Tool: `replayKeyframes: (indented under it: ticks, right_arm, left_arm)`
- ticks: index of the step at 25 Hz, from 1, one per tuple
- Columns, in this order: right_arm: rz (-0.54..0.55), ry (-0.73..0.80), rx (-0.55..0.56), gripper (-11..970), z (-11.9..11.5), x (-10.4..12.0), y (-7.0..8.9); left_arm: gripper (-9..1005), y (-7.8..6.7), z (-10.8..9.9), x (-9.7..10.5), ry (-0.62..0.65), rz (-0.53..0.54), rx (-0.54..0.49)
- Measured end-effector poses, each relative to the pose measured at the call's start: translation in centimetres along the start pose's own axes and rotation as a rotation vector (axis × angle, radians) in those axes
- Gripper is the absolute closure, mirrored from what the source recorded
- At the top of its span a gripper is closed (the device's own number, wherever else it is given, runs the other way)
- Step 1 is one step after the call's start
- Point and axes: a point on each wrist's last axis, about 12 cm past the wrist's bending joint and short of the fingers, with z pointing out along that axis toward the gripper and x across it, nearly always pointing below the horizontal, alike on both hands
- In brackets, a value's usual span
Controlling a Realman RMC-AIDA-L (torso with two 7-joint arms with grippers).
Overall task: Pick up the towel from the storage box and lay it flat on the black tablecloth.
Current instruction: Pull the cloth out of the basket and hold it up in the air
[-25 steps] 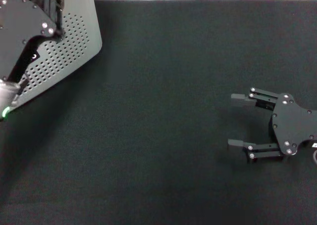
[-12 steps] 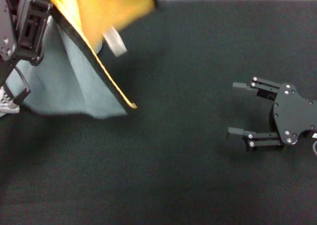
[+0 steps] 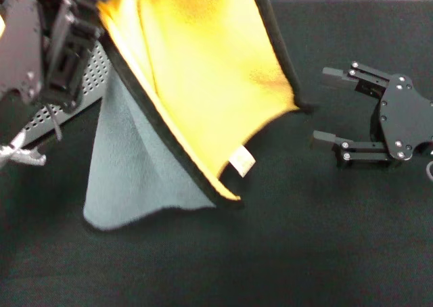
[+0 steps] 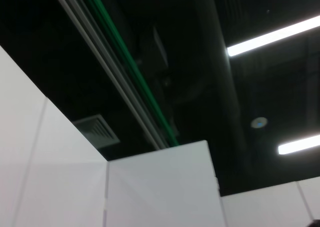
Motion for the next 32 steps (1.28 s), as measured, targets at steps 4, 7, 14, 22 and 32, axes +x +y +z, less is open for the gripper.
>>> replayKeyframes:
  ticks: [4, 7, 14, 22, 32]
  right_arm:
    - [-0.007, 0.001, 0.021, 93, -0.2, 0.1, -0.2]
    - [-0.009, 0.007, 0.034, 94, -0.1, 0.4, -0.2]
    - [-0.006, 0.014, 0.044, 94, 0.0, 0.7, -0.4]
    - [0.003, 0.023, 0.033, 95, 0.2, 1.0, -0.2]
    - [0.026, 0.053, 0.034, 96, 0.4, 2.0, -0.1]
  left_arm:
    - [962, -0.5, 0.7, 0.7, 0.014, -0.048, 0.054]
    - [962, -0.6, 1.2, 1.0, 0.015, -0.064, 0.081]
    - [962, -0.3, 1.8, 1.2, 0.022, -0.097, 0.117]
    - [961, -0.6, 2.1, 1.4, 0.032, -0.141, 0.145]
    - [960, -0.5, 2.9, 0.9, 0.048, -0.195, 0.224]
